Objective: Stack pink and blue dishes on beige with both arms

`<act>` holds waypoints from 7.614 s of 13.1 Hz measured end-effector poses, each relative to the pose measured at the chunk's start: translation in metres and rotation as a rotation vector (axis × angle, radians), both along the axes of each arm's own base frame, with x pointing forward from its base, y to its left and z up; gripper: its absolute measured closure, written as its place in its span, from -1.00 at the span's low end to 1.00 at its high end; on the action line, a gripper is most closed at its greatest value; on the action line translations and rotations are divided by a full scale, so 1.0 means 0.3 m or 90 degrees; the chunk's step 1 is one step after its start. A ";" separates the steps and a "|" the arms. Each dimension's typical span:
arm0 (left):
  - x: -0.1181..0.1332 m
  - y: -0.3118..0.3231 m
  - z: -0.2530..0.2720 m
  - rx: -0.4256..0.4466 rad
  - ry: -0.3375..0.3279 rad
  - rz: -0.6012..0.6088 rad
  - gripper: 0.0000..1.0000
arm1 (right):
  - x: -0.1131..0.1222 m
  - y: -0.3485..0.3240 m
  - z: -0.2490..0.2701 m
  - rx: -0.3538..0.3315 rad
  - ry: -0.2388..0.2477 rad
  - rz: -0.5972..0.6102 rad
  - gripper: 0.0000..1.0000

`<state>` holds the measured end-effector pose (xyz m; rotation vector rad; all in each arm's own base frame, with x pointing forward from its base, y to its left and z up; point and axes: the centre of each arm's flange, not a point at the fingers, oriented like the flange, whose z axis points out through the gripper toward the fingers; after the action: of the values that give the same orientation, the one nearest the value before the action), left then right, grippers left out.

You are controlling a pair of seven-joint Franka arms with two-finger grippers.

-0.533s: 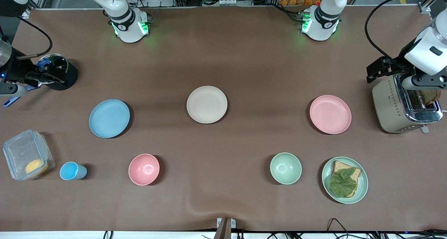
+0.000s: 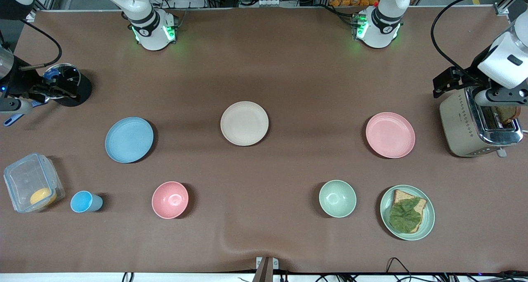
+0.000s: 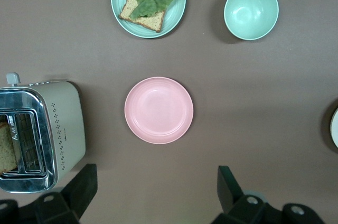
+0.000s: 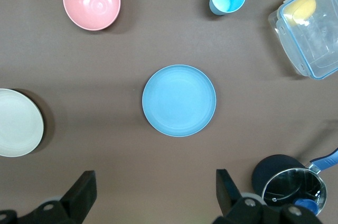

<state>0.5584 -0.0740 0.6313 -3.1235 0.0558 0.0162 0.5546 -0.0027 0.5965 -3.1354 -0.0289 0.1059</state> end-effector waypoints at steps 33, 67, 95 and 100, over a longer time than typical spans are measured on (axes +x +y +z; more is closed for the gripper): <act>0.031 0.040 -0.287 0.035 0.046 0.004 -1.00 | -0.001 -0.008 -0.002 0.000 0.002 -0.004 -1.00; 0.029 0.473 -1.437 0.006 0.126 0.039 -0.47 | 0.030 -0.619 -1.410 0.189 0.160 -0.227 -0.49; -0.055 -1.027 -0.980 -0.138 0.173 0.099 0.91 | 0.085 -0.628 -1.349 0.226 0.179 -0.166 0.91; -0.182 -1.335 -1.187 -0.182 0.167 0.130 0.91 | 0.080 -0.639 -1.350 0.230 0.178 -0.161 0.91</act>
<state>0.5039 -0.4746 0.2752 -3.3709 -0.2835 0.4599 0.5787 -0.1943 0.1916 -2.7088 0.3099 0.4766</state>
